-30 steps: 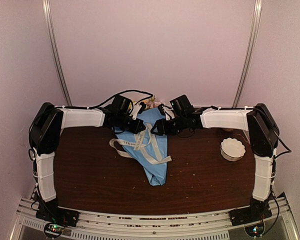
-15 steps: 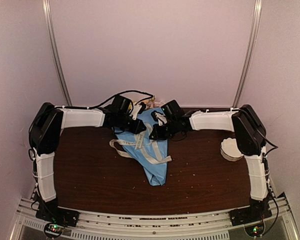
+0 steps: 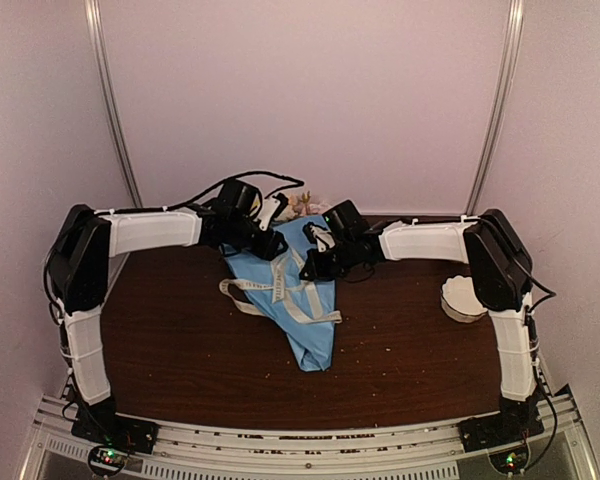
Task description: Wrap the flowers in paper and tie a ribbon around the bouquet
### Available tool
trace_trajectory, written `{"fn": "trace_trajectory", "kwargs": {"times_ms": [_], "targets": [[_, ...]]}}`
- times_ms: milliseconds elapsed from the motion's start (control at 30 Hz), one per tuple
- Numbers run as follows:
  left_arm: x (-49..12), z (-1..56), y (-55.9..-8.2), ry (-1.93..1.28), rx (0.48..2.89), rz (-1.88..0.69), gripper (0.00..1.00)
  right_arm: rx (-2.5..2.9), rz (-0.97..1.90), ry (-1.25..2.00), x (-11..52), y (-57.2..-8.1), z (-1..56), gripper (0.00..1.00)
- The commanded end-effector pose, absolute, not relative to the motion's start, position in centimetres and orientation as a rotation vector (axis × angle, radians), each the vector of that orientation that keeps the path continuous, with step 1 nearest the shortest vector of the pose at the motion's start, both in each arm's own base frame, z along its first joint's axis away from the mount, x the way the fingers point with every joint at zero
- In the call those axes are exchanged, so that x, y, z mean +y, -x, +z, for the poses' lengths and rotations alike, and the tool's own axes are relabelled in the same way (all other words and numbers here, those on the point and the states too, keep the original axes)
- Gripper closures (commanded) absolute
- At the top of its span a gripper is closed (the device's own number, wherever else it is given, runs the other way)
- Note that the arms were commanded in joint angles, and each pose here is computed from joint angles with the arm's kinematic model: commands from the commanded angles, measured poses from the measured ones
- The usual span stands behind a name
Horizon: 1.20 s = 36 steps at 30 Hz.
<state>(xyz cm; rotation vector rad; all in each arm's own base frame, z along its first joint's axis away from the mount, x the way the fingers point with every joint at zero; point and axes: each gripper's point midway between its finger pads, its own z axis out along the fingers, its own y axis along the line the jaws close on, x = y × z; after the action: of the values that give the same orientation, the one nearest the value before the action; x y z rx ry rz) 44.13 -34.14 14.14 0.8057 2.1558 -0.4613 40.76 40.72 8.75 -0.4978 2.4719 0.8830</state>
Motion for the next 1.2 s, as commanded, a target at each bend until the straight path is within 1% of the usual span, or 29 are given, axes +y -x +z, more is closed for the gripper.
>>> {"fn": "trace_trajectory", "kwargs": {"times_ms": [0,133,267,400,467,533,700,800,933,1067,1167], "targets": [[-32.8,12.3,-45.8,-0.797,2.199,-0.305,0.51,2.469,0.869,0.492,40.8,-40.8,9.0,1.0],[-31.8,11.4,-46.9,-0.779,2.237,-0.196,0.52,2.472,0.868,0.496,40.8,-40.7,9.0,1.0],[-31.8,11.6,-46.8,-0.784,2.236,-0.192,0.54,2.473,0.867,0.501,40.7,-40.6,8.9,1.0],[-32.4,13.3,-46.1,-0.81,2.193,-0.26,0.61,2.478,0.87,0.503,40.7,-40.5,8.7,1.0],[-33.4,14.6,-45.2,-0.871,2.133,-0.341,0.63,2.48,0.875,0.503,40.8,-40.5,8.6,1.0],[-34.7,15.3,-43.7,-1.014,2.07,-0.428,0.63,2.48,0.879,0.502,40.8,-40.5,8.7,1.0],[-35.3,16.1,-41.4,-1.248,1.992,-0.481,0.63,2.476,0.872,0.503,40.7,-40.4,8.9,1.0],[-35.4,18.3,-40.6,-1.34,1.869,-0.473,0.61,2.475,0.877,0.507,40.7,-40.4,8.9,1.0],[-34.7,19.9,-41.4,-1.389,1.778,-0.397,0.57,2.474,0.879,0.509,40.7,-40.3,9.0,1.0],[-33.8,19.0,-44.2,-1.336,1.836,-0.353,0.5,2.472,0.879,0.51,40.7,-40.3,9.0,1.0],[-35.0,17.1,-43.6,-1.41,1.889,-0.462,0.42,2.474,0.879,0.509,40.8,-40.4,8.9,1.0]]}}
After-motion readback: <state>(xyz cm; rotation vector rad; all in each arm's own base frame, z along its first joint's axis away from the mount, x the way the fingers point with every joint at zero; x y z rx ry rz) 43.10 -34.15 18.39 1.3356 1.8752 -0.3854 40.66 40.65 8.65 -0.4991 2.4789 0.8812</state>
